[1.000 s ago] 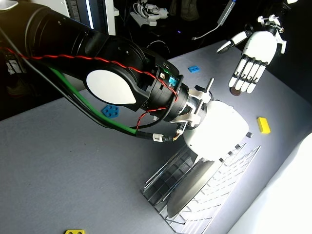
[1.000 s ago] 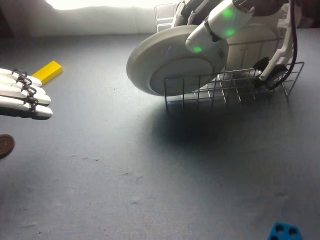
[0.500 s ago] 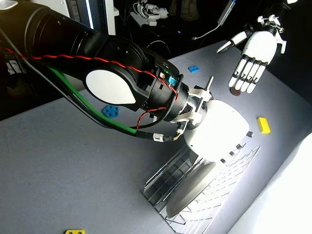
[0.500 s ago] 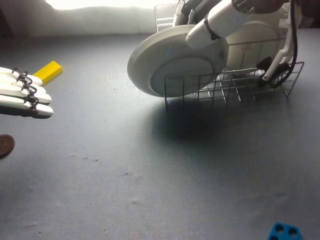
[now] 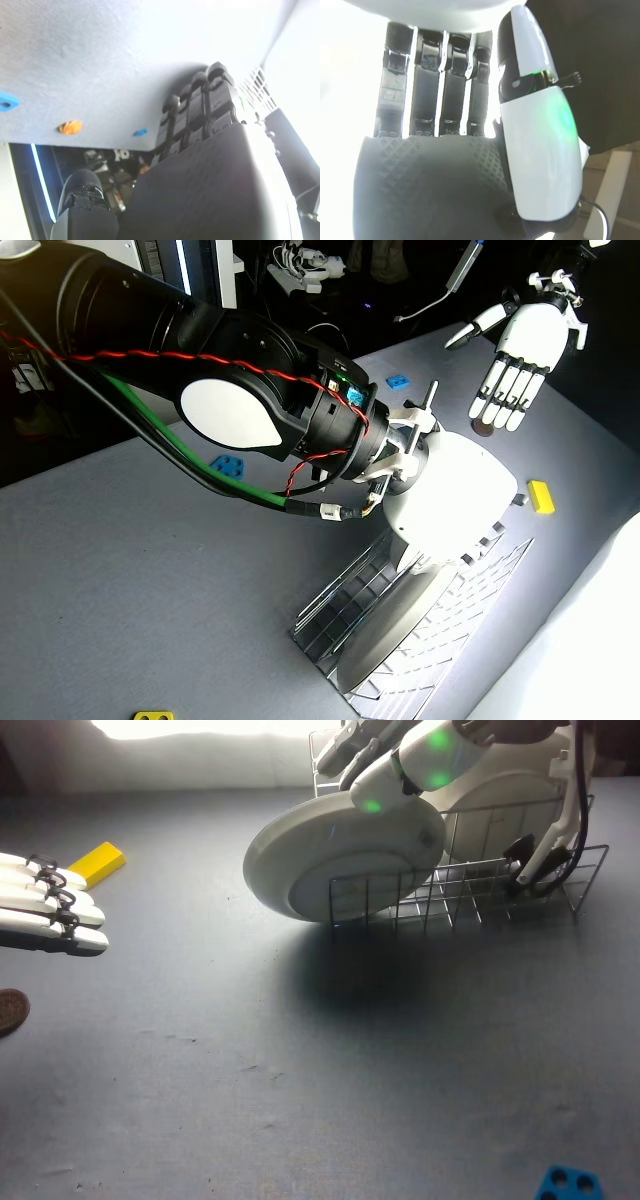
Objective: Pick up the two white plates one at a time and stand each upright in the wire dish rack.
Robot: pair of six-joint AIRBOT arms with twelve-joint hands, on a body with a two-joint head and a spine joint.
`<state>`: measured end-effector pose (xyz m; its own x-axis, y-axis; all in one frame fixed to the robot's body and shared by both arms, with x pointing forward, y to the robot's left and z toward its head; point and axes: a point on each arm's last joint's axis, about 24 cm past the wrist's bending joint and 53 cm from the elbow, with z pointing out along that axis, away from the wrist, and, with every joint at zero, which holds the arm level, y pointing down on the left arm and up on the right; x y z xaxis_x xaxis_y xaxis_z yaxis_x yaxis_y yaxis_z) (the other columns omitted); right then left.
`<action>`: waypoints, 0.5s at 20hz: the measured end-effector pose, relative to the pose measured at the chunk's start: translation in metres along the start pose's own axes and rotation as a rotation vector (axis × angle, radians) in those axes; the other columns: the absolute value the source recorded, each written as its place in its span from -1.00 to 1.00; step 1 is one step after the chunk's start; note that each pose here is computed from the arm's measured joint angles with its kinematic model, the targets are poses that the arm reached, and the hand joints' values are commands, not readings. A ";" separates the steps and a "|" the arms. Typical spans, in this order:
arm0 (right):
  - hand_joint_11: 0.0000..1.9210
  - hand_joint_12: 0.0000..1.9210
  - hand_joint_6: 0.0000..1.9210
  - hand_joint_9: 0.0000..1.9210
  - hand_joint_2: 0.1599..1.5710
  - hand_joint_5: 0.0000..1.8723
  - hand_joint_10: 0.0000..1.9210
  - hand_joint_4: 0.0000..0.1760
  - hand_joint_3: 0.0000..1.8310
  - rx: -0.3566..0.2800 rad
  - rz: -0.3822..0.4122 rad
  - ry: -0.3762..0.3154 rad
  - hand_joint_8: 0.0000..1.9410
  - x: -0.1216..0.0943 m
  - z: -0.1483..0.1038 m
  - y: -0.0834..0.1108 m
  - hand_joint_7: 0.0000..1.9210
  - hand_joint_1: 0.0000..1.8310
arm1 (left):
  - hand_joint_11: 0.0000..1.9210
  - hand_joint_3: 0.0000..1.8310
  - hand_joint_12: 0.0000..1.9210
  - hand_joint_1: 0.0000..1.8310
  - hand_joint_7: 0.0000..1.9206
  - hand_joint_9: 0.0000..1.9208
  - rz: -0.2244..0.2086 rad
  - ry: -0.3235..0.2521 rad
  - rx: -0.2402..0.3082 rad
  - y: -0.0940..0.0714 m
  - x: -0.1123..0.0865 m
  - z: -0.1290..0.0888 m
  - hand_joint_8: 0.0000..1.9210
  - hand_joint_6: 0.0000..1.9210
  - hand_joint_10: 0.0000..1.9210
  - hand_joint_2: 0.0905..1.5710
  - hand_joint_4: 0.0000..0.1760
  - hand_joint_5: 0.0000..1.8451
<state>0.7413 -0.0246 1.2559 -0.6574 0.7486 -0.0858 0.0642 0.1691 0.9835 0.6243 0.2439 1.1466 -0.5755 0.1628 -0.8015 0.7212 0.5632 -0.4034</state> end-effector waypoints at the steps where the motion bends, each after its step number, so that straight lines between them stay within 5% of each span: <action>1: -0.50 0.19 -0.97 -0.05 0.27 -0.11 -0.94 -1.00 -1.00 0.000 -0.006 0.000 -1.00 0.000 0.000 0.000 -0.03 0.29 | -1.00 -1.00 -1.00 -1.00 -1.00 -1.00 0.001 0.001 0.000 0.000 0.000 0.000 -1.00 -1.00 -1.00 0.21 -1.00 -0.95; 6: -0.73 0.22 -1.00 -0.22 0.21 -0.29 -1.00 -1.00 -1.00 -0.049 -0.098 -0.001 -1.00 0.001 -0.003 0.019 -0.23 0.25 | -1.00 -1.00 -1.00 -1.00 -1.00 -1.00 0.001 0.001 0.000 0.000 0.000 0.000 -1.00 -1.00 -1.00 0.22 -1.00 -0.96; 10: -0.90 0.23 -1.00 -0.37 0.17 -0.42 -1.00 -1.00 -1.00 -0.175 -0.374 -0.015 -1.00 0.011 -0.022 0.051 -0.36 0.16 | -1.00 -1.00 -1.00 -1.00 -1.00 -1.00 0.001 0.001 0.000 0.000 0.000 0.000 -1.00 -0.99 -1.00 0.22 -1.00 -0.94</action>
<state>0.7213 -0.0219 1.3087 -0.5997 0.6659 -0.4438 -0.3064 0.3212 0.8961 0.6241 0.2437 1.1464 -0.5755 0.1640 -0.8012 0.7216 0.5627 -0.4032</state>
